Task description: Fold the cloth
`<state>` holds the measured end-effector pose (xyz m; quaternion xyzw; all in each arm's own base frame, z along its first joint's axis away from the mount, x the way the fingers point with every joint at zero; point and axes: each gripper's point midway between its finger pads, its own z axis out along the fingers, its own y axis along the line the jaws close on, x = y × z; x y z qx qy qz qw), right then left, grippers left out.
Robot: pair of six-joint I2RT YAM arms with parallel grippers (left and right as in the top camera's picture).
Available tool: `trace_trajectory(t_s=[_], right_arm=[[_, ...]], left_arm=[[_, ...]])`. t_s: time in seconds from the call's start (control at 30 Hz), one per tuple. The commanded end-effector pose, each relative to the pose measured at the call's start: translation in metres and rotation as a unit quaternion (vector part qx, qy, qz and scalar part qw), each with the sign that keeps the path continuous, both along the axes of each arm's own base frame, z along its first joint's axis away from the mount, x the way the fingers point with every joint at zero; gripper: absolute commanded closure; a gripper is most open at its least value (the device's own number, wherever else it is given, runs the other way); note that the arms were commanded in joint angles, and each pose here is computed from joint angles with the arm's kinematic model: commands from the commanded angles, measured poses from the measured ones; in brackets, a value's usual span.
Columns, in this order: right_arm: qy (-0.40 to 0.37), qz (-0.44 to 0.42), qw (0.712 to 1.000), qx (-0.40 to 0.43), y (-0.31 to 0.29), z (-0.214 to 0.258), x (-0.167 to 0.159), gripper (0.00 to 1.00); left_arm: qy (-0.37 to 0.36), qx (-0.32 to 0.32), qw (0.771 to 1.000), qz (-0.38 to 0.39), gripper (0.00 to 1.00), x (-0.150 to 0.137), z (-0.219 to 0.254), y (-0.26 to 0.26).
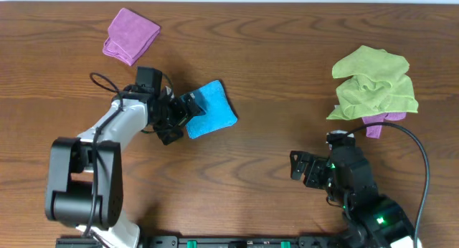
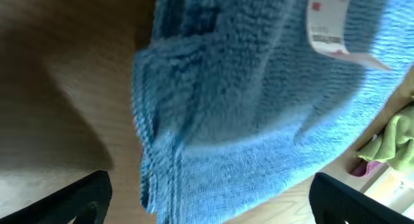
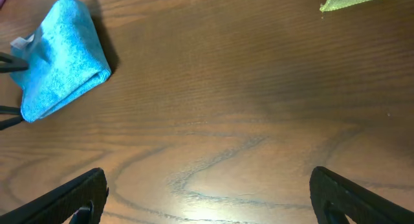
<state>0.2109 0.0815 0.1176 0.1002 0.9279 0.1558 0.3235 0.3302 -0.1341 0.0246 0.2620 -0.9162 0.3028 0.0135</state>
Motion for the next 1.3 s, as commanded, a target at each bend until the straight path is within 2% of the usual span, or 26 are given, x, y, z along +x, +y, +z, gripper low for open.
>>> trace_trajectory(t_s=[0.0,0.07,0.17,0.27,0.3,0.37,0.57,0.7,0.83,1.0,1.27], right_arm=[[0.005,-0.010,1.000,0.003,-0.002,-0.002,-0.001,0.01],[0.005,-0.010,1.000,0.003,-0.002,-0.002,-0.001,0.01],[0.005,-0.010,1.000,0.003,-0.002,-0.002,-0.001,0.01],[0.005,-0.010,1.000,0.003,-0.002,-0.002,-0.001,0.01],[0.005,-0.010,1.000,0.003,-0.002,-0.002,-0.001,0.01],[0.005,-0.010,1.000,0.003,-0.002,-0.002,-0.001,0.01],[0.005,-0.010,1.000,0.003,-0.002,-0.002,-0.001,0.01],[0.005,-0.010,1.000,0.003,-0.002,-0.002,-0.001,0.01],[0.005,-0.010,1.000,0.003,-0.002,-0.002,-0.001,0.01],[0.005,-0.010,1.000,0.003,-0.002,-0.002,-0.001,0.01],[0.005,-0.010,1.000,0.003,-0.002,-0.002,-0.001,0.01]], left_arm=[[0.021,-0.018,1.000,0.000,0.00,-0.004,-0.011,-0.010],[0.021,-0.021,1.000,0.007,0.00,-0.001,-0.013,-0.014],[0.002,-0.016,1.000,0.001,0.19,0.005,-0.012,-0.019],[-0.018,-0.013,1.000,-0.007,0.52,0.011,-0.011,-0.026],[-0.028,-0.013,0.999,-0.010,0.69,0.014,-0.010,-0.029],[-0.047,-0.017,0.999,-0.012,0.94,0.021,-0.007,-0.032],[-0.136,-0.046,0.990,0.011,0.94,0.070,0.033,-0.034],[-0.229,-0.034,0.972,0.051,0.94,0.134,0.108,-0.008],[-0.301,0.007,0.947,0.108,0.94,0.181,0.175,0.034],[-0.356,0.055,0.918,0.167,0.94,0.208,0.217,0.079],[-0.404,0.172,0.877,0.196,0.94,0.231,0.213,0.130]])
